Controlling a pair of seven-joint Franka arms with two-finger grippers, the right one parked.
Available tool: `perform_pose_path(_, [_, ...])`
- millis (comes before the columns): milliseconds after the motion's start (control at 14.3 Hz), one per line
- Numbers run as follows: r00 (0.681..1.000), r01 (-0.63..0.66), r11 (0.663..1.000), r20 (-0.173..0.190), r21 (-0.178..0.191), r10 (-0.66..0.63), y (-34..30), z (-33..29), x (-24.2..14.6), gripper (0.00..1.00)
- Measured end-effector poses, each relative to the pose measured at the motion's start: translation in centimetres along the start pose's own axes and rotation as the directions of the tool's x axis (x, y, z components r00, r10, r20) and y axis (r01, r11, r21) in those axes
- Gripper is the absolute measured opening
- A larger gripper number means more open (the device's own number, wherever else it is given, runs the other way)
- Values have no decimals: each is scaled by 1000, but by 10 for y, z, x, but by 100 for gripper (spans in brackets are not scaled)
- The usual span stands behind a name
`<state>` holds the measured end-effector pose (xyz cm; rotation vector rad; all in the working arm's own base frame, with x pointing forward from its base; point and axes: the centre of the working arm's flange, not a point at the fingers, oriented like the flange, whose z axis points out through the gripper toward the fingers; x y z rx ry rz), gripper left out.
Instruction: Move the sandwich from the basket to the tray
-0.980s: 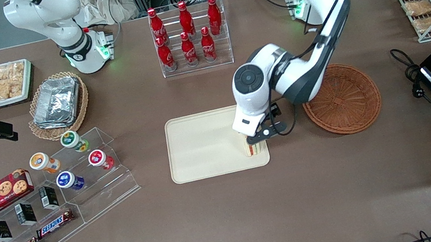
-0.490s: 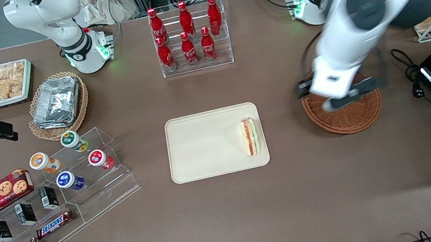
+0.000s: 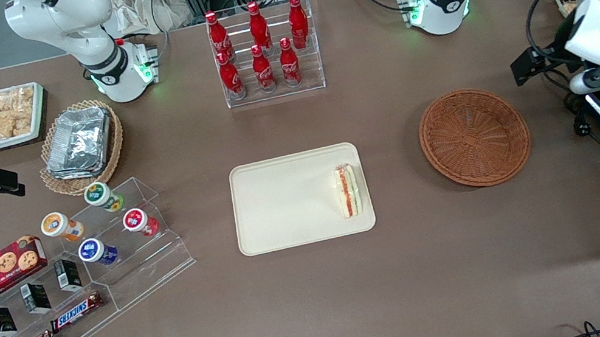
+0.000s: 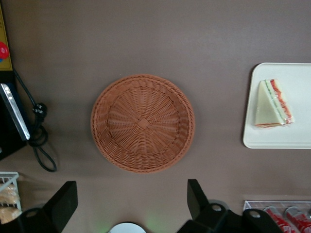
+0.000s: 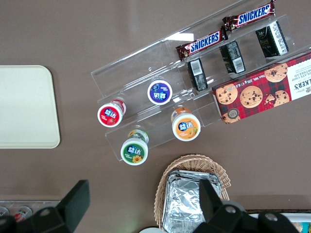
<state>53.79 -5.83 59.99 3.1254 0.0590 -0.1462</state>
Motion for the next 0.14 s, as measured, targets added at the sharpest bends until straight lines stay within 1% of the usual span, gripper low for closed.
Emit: perform_pose_path(140, [1000, -4, 1000, -13, -1, 4, -2, -4, 6, 100])
